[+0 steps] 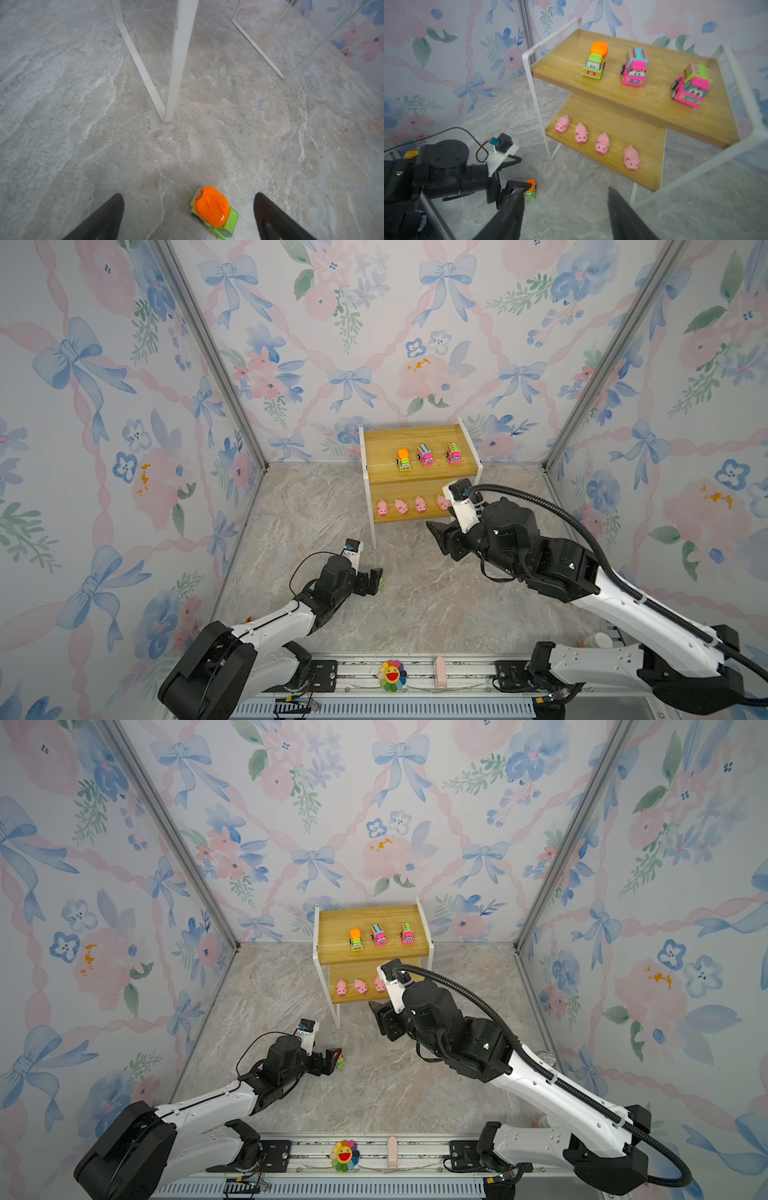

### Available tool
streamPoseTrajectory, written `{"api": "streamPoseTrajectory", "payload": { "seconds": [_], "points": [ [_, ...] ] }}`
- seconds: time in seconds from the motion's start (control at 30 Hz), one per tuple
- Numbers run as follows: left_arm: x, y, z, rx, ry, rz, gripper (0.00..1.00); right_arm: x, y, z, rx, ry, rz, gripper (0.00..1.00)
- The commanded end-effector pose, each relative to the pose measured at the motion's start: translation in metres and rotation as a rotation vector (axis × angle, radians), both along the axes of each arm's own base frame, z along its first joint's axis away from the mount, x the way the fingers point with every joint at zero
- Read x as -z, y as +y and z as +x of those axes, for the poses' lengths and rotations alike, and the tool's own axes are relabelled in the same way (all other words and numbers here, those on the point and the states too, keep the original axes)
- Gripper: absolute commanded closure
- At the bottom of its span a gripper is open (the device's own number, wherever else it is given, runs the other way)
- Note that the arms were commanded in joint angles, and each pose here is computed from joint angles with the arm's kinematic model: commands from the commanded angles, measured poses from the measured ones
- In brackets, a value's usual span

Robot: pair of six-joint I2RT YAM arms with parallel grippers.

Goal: Place and organize the plastic toys onto the shelf
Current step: 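Withdraw the right gripper back toward the last green truck on the table, then lower the right gripper and close on the last green truck with orange top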

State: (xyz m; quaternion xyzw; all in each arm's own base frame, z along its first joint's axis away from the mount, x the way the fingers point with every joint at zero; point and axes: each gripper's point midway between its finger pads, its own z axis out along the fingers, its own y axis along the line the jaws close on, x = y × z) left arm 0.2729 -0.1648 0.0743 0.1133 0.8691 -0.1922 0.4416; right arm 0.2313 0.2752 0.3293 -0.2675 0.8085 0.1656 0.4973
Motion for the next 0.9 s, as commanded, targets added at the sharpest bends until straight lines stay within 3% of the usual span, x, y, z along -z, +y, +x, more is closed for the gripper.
{"api": "streamPoseTrajectory", "payload": {
  "seconds": [0.0,0.2,0.33,0.87],
  "points": [
    [0.002,0.004,-0.004,-0.009,0.01,-0.014,0.02,0.061,0.027,-0.015,-0.015,0.079,0.024,0.35],
    [-0.008,0.008,-0.006,-0.045,-0.001,-0.069,0.02,0.145,0.049,-0.041,-0.042,0.147,-0.078,0.35],
    [-0.004,0.015,-0.008,-0.083,0.008,-0.082,0.02,0.182,0.065,-0.047,-0.071,0.185,-0.07,0.35],
    [0.002,0.031,-0.005,-0.161,0.024,-0.094,0.02,0.244,0.114,-0.02,-0.048,0.304,-0.091,0.36]
  ]
}}
